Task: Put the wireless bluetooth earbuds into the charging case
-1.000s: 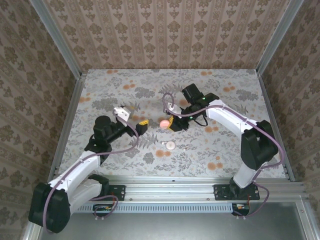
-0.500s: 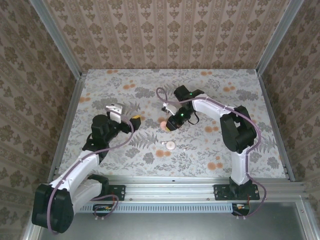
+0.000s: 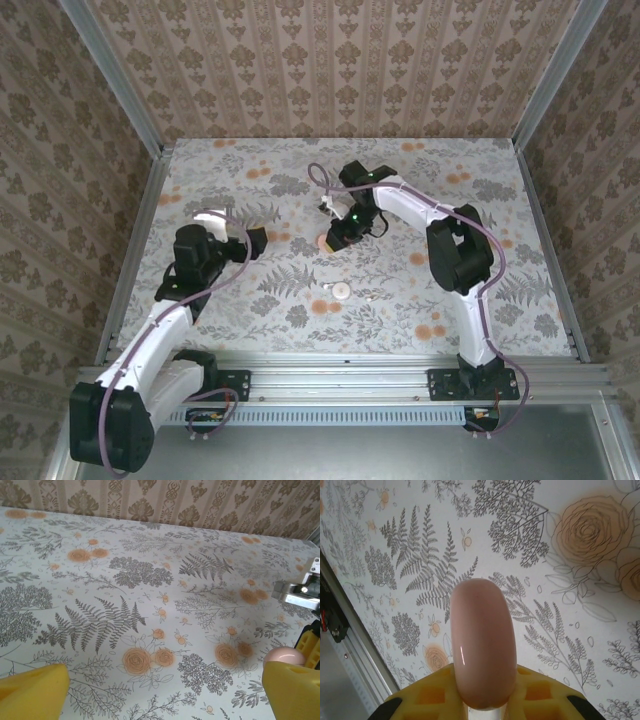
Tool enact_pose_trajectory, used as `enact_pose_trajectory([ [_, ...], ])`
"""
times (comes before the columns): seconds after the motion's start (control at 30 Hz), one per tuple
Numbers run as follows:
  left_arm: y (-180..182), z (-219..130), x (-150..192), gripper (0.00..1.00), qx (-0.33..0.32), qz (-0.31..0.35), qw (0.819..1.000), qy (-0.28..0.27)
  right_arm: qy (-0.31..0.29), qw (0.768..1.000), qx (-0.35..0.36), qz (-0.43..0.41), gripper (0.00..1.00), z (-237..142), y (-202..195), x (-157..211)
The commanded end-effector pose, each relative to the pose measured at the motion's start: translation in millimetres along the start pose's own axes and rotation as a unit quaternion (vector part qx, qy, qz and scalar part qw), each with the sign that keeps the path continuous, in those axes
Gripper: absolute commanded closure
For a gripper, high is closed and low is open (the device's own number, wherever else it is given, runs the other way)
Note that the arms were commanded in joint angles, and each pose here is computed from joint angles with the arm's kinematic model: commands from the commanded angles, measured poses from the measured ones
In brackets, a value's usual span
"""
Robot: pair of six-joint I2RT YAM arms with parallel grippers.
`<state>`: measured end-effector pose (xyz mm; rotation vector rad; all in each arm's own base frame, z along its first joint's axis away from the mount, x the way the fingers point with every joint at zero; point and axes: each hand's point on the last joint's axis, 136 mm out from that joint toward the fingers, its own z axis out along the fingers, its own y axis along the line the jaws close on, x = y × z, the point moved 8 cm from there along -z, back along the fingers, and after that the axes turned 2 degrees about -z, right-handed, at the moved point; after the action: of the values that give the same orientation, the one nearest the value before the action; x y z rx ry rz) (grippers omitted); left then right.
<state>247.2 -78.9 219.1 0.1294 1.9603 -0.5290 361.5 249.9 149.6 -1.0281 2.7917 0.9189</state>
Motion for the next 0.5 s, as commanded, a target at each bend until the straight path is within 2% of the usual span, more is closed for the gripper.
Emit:
enact_pose_trajectory([
  [0.0, -0.6, -4.4, -4.1, 0.00, 0.007, -0.019, 1.000, 0.002, 0.030, 0.999, 0.007, 0.033, 0.97, 1.2, -2.6, 1.3],
  [0.23, -1.3, -7.4, -3.2, 0.00, 0.014, -0.026, 1.000, 0.007, 0.075, 0.996, 0.002, 0.046, 0.97, 15.0, -9.5, 3.9],
  [0.47, -1.5, -7.3, -6.1, 0.00, 0.015, -0.027, 1.000, 0.005, 0.089, 0.995, -0.003, 0.042, 0.96, 15.3, -14.3, 7.0],
])
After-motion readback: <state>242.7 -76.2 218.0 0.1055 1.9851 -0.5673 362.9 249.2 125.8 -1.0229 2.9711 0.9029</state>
